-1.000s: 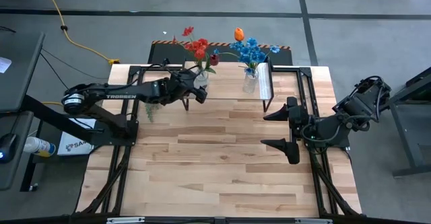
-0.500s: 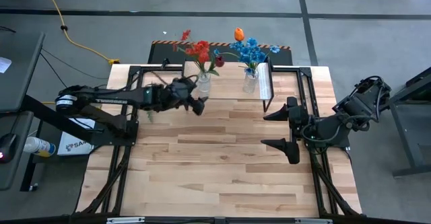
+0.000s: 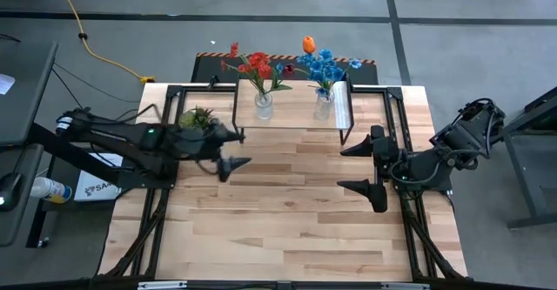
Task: Pick and place flowers into a vace then onto a shelf
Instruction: Return to Home Position
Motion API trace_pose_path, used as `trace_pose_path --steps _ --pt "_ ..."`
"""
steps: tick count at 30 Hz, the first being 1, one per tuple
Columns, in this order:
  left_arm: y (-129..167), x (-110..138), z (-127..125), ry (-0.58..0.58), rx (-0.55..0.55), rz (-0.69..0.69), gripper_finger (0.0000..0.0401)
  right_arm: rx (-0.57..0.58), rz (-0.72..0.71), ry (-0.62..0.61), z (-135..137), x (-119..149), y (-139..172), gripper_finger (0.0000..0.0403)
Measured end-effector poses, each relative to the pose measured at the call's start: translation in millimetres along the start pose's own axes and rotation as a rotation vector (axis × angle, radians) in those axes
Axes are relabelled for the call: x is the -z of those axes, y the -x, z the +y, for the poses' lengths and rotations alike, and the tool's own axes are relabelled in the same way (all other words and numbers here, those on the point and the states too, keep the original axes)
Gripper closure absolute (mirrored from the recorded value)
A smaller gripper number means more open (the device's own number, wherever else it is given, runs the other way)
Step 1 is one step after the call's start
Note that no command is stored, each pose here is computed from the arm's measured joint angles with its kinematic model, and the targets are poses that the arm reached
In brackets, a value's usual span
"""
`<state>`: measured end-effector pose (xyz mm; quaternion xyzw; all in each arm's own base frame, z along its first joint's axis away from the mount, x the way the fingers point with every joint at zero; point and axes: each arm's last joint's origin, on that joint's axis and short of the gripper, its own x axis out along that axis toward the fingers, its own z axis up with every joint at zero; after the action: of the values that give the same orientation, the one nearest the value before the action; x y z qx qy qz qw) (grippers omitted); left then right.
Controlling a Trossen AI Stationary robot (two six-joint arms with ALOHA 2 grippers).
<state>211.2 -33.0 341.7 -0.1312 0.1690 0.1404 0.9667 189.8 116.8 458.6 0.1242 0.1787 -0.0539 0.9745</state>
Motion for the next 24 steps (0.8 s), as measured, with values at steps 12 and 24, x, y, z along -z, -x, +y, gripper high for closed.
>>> trace_pose_path --steps 12,24 --pt "86.4 -1.6 -14.8 0.111 0.355 -0.080 0.0002 -0.075 0.001 0.024 -2.9 -4.1 8.8 0.0045" --pt "138.8 -3.7 2.4 0.070 0.400 -0.231 0.0002 -0.114 -0.132 0.064 -27.6 -21.2 48.3 0.0045"
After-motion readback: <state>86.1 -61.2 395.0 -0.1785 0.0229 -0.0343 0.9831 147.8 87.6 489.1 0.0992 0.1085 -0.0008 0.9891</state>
